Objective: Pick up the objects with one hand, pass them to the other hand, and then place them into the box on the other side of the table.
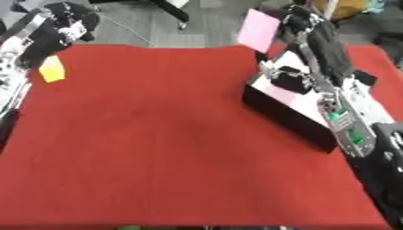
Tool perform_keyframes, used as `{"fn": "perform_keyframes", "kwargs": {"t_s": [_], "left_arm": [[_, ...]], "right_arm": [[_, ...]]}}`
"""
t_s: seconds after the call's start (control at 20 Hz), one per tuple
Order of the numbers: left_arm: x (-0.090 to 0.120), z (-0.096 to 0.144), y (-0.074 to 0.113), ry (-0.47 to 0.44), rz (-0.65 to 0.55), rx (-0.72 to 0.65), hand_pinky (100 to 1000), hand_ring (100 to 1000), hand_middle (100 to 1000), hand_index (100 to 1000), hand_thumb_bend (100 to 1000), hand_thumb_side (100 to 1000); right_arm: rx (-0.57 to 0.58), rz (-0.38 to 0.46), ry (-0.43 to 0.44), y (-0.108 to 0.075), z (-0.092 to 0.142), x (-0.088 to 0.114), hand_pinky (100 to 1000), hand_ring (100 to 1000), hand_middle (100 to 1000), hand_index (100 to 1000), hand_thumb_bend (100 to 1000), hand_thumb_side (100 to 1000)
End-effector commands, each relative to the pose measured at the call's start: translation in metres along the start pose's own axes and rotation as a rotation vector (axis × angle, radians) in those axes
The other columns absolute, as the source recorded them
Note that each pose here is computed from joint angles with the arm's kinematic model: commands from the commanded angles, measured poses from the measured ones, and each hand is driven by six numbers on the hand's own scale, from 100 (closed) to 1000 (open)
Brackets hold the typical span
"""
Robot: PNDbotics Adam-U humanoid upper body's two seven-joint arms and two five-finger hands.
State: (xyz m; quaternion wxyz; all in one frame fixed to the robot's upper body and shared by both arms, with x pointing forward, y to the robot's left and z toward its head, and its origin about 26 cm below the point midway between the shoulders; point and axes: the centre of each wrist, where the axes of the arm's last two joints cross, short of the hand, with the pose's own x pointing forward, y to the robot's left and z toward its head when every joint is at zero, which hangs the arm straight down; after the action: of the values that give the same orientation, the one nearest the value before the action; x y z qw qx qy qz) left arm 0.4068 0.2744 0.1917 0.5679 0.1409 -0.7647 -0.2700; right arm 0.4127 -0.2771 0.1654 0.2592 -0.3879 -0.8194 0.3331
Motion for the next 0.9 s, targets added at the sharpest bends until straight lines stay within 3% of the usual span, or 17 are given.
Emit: {"fn": "perform_keyframes", "kwargs": {"t_s": [0.05, 0.1, 0.15, 0.25, 0.3, 0.45, 0.5, 0.65, 0.9], "left_arm": [[-0.013, 0.006, 0.023, 0.055, -0.081, 0.099, 709, 568, 552, 751, 517, 599], [-0.018, 0.008, 0.025, 0.073, -0.086, 0.112, 709, 568, 552, 751, 517, 599], [-0.023, 0.009, 0.026, 0.089, -0.091, 0.124, 709, 568, 553, 752, 517, 599], [-0.029, 0.011, 0.027, 0.111, -0.102, 0.140, 709, 569, 553, 752, 517, 598], [-0.032, 0.012, 0.027, 0.119, -0.108, 0.145, 709, 569, 554, 752, 516, 596], [-0.038, 0.014, 0.028, 0.139, -0.118, 0.155, 709, 570, 554, 753, 515, 597], [-0.040, 0.015, 0.029, 0.146, -0.119, 0.159, 709, 570, 555, 753, 476, 601], [-0.045, 0.017, 0.031, 0.166, -0.124, 0.168, 710, 571, 556, 754, 515, 598], [-0.054, 0.021, 0.037, 0.202, -0.131, 0.201, 710, 572, 556, 754, 517, 596]], "right_arm": [[0.047, 0.062, 0.223, -0.017, 0.006, -0.055, 762, 623, 522, 567, 100, 143], [0.087, 0.077, 0.262, -0.016, 0.008, -0.066, 767, 633, 533, 604, 100, 154], [0.142, 0.094, 0.295, -0.015, 0.011, -0.076, 780, 671, 568, 733, 100, 268], [0.292, 0.135, 0.341, -0.012, 0.016, -0.092, 802, 732, 629, 831, 100, 400], [0.376, 0.156, 0.354, -0.012, 0.017, -0.099, 820, 775, 688, 892, 165, 498], [0.562, 0.216, 0.369, -0.014, 0.020, -0.110, 867, 864, 806, 998, 325, 612], [0.598, 0.239, 0.366, -0.016, 0.020, -0.112, 887, 895, 846, 1000, 338, 656], [0.659, 0.319, 0.335, -0.028, 0.015, -0.114, 926, 957, 921, 1000, 466, 710], [0.667, 0.438, 0.240, -0.059, -0.008, -0.101, 954, 992, 967, 1000, 497, 675]]}}
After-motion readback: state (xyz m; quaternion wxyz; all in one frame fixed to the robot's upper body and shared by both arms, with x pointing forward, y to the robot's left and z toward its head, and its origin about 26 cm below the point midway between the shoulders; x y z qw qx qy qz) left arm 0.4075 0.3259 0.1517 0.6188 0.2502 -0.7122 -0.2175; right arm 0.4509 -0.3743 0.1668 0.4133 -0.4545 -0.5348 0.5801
